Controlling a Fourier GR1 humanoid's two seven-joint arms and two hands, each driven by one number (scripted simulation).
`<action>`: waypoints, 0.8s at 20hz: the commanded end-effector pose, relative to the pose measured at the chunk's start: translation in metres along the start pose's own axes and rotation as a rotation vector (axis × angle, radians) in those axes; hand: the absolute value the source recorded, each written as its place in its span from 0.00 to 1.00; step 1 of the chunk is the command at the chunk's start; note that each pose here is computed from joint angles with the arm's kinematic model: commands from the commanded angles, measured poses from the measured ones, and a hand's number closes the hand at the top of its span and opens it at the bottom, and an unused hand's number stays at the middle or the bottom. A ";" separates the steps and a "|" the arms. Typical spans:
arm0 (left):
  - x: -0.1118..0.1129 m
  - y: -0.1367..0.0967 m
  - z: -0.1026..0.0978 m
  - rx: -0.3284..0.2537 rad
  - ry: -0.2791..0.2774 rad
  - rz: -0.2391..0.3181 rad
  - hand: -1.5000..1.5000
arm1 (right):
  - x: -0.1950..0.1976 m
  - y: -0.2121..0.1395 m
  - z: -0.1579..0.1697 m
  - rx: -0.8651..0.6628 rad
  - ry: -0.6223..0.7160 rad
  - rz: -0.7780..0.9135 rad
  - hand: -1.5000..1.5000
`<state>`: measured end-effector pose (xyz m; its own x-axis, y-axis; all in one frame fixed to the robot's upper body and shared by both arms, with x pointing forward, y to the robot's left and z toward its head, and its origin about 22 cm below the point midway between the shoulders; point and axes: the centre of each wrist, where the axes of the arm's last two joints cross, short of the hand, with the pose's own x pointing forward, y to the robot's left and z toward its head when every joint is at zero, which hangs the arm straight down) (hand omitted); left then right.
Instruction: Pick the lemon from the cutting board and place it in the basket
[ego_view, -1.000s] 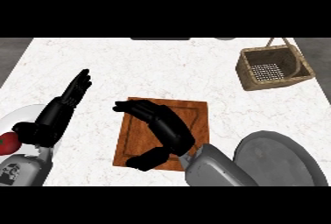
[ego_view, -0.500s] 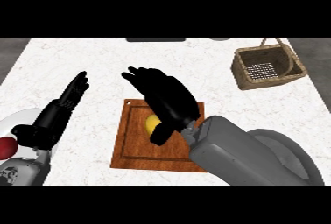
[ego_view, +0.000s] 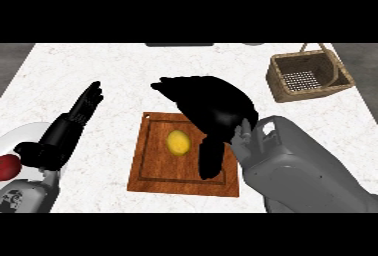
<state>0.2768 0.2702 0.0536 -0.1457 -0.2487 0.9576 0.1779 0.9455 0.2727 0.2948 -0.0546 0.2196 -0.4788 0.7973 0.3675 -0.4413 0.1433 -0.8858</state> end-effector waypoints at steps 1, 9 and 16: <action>0.001 0.011 0.002 -0.010 -0.018 0.007 0.50 | -0.018 -0.016 0.027 0.019 0.028 -0.014 0.00; 0.006 -0.002 -0.003 -0.003 -0.008 0.008 0.50 | -0.008 0.000 0.022 -0.022 0.034 -0.052 0.00; 0.004 -0.002 0.004 -0.025 -0.004 0.010 0.50 | -0.047 0.059 0.004 -0.064 0.015 -0.127 0.00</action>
<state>0.2772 0.2649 0.0605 -0.1521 -0.2389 0.9590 0.1939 0.9443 0.2660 0.2895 -0.0910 0.1787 -0.4190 0.7894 0.4486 -0.4568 0.2437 -0.8555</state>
